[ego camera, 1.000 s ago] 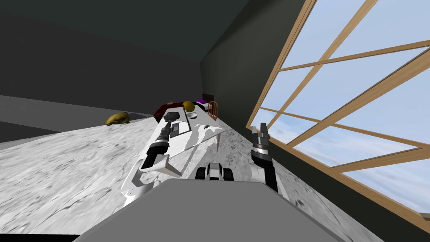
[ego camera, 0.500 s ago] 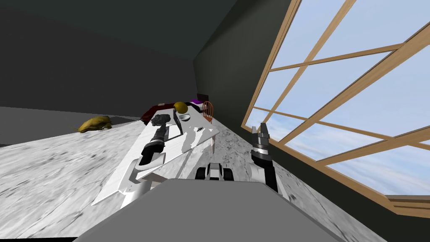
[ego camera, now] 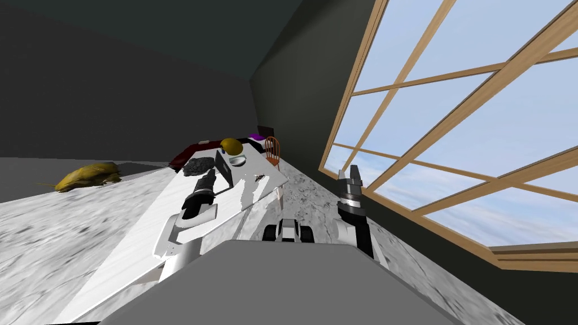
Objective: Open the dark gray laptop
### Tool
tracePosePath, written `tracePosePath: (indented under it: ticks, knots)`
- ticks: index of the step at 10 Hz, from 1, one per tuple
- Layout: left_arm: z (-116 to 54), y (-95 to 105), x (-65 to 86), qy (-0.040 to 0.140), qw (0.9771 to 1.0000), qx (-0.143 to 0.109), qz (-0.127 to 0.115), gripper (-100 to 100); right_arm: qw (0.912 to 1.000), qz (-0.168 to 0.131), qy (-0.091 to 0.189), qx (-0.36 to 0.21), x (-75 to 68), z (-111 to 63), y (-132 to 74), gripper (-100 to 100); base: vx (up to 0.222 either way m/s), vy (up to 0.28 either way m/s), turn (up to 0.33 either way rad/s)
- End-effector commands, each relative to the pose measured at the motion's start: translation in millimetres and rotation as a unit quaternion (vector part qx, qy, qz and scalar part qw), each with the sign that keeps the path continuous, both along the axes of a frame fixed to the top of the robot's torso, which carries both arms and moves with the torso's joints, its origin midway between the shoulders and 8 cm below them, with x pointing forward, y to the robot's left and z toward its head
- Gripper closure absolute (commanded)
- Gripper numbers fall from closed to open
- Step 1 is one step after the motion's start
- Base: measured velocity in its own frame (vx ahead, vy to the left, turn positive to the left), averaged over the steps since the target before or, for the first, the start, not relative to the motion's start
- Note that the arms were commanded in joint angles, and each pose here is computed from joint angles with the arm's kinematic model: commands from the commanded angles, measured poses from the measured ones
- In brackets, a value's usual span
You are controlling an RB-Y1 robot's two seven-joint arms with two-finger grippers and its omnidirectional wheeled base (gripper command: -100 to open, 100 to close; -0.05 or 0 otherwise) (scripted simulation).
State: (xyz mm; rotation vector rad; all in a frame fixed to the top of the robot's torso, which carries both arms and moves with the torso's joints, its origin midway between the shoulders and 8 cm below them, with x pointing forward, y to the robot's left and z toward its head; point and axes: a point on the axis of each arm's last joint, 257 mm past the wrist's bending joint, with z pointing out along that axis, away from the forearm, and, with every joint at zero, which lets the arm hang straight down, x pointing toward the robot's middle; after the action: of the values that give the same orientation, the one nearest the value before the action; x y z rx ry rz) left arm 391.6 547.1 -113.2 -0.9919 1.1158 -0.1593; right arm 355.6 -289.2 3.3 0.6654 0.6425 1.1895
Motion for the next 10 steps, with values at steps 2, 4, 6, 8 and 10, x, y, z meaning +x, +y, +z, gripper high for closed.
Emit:
tracePosePath:
  ticks: [2,4,6,8,10]
  knots:
    - [-11.6,33.3,-13.6,0.03,0.9985,-0.004,0.046,-100,1.0,0.0,0.0,0.0,0.0,0.0,0.0,0,0.08,-0.056,-0.101]
    - [-14.2,51.2,-22.6,0.044,0.9965,-0.005,0.071,-100,1.0,0.0,0.0,0.0,0.0,0.0,0.0,0,0.068,-0.043,-0.111]
    - [-13.5,51.1,-24.3,0.045,0.9963,-0.004,0.073,-100,1.0,0.0,0.0,0.0,0.0,0.0,0.0,0,0.063,-0.03,-0.061]
    - [-10.7,52.5,-24.9,0.046,0.996,-0.004,0.076,-100,1.0,0.0,0.0,0.0,0.0,0.0,-0.1,0,0.057,0.047,-0.026]
    - [-12.3,48.0,-18.4,0.021,0.9968,-0.033,0.069,100,1.0,0.0,0.0,0.0,0.0,0.0,-0.1,0,-0.017,0.03,0.049]
